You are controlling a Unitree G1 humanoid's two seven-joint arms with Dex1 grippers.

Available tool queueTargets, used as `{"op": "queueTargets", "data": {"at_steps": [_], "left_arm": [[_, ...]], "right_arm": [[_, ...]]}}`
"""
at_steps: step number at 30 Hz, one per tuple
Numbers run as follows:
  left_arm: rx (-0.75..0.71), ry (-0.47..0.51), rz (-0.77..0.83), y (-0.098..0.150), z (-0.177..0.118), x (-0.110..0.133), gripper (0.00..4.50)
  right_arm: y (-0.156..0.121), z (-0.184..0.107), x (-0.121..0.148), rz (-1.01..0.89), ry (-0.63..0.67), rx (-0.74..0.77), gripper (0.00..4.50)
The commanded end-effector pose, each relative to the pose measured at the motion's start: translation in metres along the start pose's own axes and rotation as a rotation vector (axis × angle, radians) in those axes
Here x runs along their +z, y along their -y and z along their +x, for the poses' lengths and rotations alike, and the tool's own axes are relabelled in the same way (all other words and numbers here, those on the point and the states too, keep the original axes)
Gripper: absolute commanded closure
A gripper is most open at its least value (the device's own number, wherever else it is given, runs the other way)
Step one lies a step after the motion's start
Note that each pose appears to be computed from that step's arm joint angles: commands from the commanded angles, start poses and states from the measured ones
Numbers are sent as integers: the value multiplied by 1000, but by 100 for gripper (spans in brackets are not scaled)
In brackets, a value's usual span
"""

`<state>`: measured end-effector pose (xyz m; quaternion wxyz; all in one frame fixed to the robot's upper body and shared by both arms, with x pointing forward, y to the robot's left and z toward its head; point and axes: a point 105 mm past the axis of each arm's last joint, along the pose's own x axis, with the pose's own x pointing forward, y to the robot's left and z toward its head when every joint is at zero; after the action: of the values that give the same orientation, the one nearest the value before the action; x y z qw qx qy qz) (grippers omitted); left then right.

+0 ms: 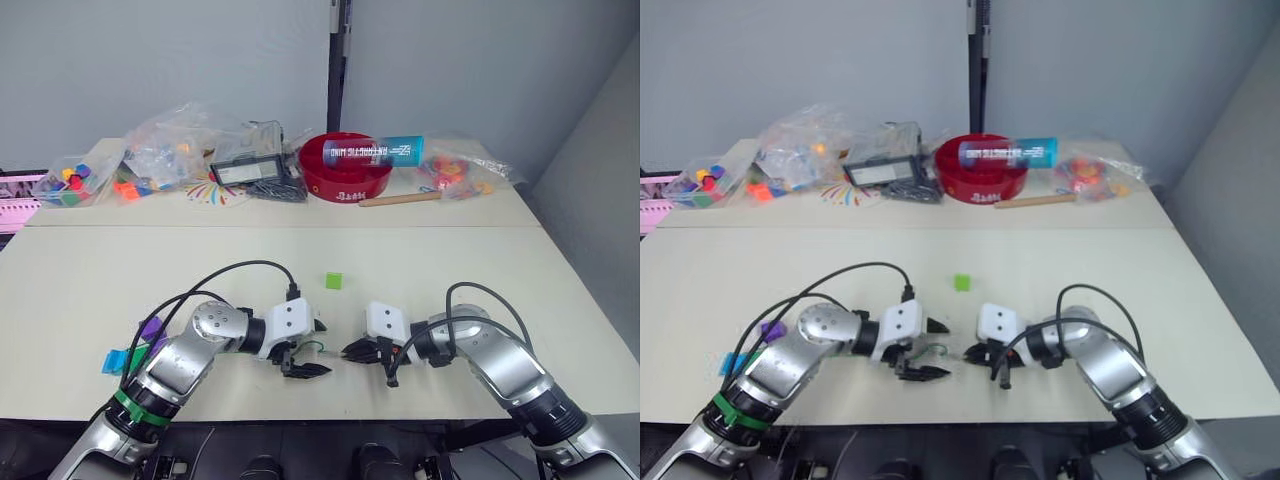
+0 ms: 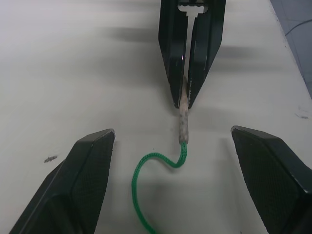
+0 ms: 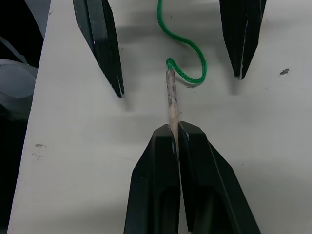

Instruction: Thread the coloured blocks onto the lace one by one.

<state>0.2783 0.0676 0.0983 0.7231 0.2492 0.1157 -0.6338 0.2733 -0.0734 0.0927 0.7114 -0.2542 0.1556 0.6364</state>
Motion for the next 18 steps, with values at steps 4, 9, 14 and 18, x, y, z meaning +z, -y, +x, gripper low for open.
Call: {"op": "queueTargets", "data": {"at_steps": [4, 9, 14, 18], "left_arm": [[-1, 9, 25, -4, 3, 10, 162], [-7, 0, 23, -4, 2, 8, 330], [0, -7, 27, -6, 2, 8, 447], [-1, -4, 29, -7, 2, 9, 447]], "right_arm": [[2, -1, 14, -46, 23, -13, 450], [2, -1, 14, -44, 24, -15, 450], [3, -1, 14, -44, 24, -17, 450], [3, -1, 14, -43, 22, -17, 450]]}}
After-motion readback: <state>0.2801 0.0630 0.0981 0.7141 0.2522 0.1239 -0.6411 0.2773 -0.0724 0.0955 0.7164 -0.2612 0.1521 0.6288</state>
